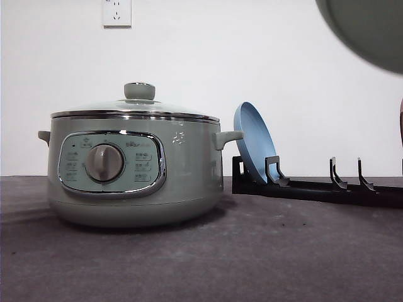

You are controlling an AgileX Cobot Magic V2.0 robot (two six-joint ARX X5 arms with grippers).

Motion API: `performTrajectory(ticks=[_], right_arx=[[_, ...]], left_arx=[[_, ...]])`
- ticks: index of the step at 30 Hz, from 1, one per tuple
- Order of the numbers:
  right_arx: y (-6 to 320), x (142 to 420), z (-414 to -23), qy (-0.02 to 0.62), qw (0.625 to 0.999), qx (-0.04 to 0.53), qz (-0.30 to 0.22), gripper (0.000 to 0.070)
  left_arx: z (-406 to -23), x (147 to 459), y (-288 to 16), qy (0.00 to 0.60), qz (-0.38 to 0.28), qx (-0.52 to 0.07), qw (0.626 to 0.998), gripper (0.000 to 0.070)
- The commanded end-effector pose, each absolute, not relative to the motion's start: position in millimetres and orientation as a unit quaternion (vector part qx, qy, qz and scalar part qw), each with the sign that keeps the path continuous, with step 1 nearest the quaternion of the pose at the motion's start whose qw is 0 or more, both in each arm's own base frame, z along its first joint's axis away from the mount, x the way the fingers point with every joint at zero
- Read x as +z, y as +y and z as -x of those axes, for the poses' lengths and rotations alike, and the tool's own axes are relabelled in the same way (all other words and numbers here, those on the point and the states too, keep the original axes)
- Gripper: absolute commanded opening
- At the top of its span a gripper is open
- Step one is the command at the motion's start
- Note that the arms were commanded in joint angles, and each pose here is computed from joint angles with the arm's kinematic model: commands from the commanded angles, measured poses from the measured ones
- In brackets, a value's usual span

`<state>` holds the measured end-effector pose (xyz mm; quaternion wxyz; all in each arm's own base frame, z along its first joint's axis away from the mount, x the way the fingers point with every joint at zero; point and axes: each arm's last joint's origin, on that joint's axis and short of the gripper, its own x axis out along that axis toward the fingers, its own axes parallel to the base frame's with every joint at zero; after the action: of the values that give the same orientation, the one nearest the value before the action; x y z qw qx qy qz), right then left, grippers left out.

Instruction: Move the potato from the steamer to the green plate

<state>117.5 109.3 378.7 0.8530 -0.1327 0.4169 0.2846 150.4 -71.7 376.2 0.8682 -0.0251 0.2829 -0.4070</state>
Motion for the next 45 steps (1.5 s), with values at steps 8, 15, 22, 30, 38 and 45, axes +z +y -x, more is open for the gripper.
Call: performTrajectory(ticks=[8, 15, 22, 30, 38, 45], right_arx=[[146, 304, -116, 0.469, 0.829, 0.272, 0.139, 0.0], [170, 254, -105, 0.505, 0.799, 0.259, 0.198, 0.0], [201, 219, -98, 0.504, 0.78, 0.26, 0.266, 0.0], [225, 181, -101, 0.53, 0.749, 0.239, 0.317, 0.0], [234, 166, -98, 0.535, 0.738, 0.241, 0.334, 0.0017], [232, 182, -97, 0.53, 0.753, 0.243, 0.305, 0.0501]], left_arx=[[-150, 382, -73, 0.271, 0.017, -0.416, 0.868, 0.07], [-150, 382, -73, 0.272, 0.017, -0.416, 0.868, 0.07], [-150, 382, -73, 0.272, 0.017, -0.416, 0.868, 0.07], [-150, 382, -73, 0.273, 0.017, -0.416, 0.867, 0.07], [-150, 381, -73, 0.273, 0.017, -0.416, 0.867, 0.07], [-150, 381, -73, 0.273, 0.017, -0.416, 0.867, 0.07]])
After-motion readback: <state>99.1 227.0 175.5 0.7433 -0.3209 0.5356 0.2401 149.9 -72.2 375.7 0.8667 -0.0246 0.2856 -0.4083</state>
